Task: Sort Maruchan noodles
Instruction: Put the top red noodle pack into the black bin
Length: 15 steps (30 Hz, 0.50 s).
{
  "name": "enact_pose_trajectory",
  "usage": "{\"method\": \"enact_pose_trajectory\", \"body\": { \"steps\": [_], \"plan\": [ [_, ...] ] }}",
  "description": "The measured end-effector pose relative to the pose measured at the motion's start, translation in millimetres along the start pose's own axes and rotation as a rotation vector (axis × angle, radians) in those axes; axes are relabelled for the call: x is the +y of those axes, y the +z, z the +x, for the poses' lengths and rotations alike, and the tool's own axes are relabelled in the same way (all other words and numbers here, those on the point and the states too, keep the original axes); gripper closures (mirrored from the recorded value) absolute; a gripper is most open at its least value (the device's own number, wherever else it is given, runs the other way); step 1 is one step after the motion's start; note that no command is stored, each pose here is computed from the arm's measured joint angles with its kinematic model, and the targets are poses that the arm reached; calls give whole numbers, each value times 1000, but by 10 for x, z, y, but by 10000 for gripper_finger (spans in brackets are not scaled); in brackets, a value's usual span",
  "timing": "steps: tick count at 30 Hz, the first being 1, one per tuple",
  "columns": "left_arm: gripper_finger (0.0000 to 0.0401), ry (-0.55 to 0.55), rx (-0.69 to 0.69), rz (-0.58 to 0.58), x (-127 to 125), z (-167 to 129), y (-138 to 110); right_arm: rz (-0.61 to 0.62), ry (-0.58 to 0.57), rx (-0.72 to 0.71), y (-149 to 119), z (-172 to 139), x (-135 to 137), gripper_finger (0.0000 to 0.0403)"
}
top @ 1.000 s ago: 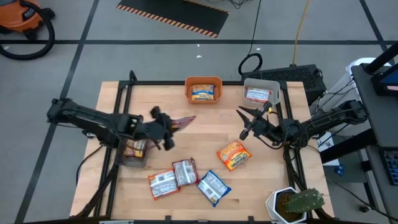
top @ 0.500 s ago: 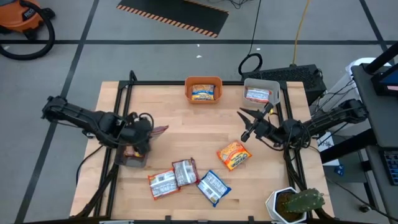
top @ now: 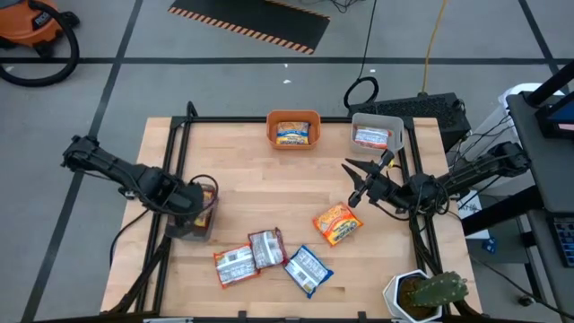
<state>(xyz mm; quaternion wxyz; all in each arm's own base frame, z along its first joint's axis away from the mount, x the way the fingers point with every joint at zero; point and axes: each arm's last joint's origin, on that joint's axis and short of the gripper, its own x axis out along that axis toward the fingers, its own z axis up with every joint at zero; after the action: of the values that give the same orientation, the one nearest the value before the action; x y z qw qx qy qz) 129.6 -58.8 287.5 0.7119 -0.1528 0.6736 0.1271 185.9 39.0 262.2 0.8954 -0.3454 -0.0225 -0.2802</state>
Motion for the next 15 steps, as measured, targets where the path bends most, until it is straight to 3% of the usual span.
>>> {"method": "enact_pose_trajectory", "body": {
  "steps": [6,15],
  "plan": [
    [261,43,114,-19,45,-6,-105,0,0,0,0,0,0,330],
    [255,-110,258,145,-18,-4,-142,-1,1,0,-3,0,2,330]
  ]
}}
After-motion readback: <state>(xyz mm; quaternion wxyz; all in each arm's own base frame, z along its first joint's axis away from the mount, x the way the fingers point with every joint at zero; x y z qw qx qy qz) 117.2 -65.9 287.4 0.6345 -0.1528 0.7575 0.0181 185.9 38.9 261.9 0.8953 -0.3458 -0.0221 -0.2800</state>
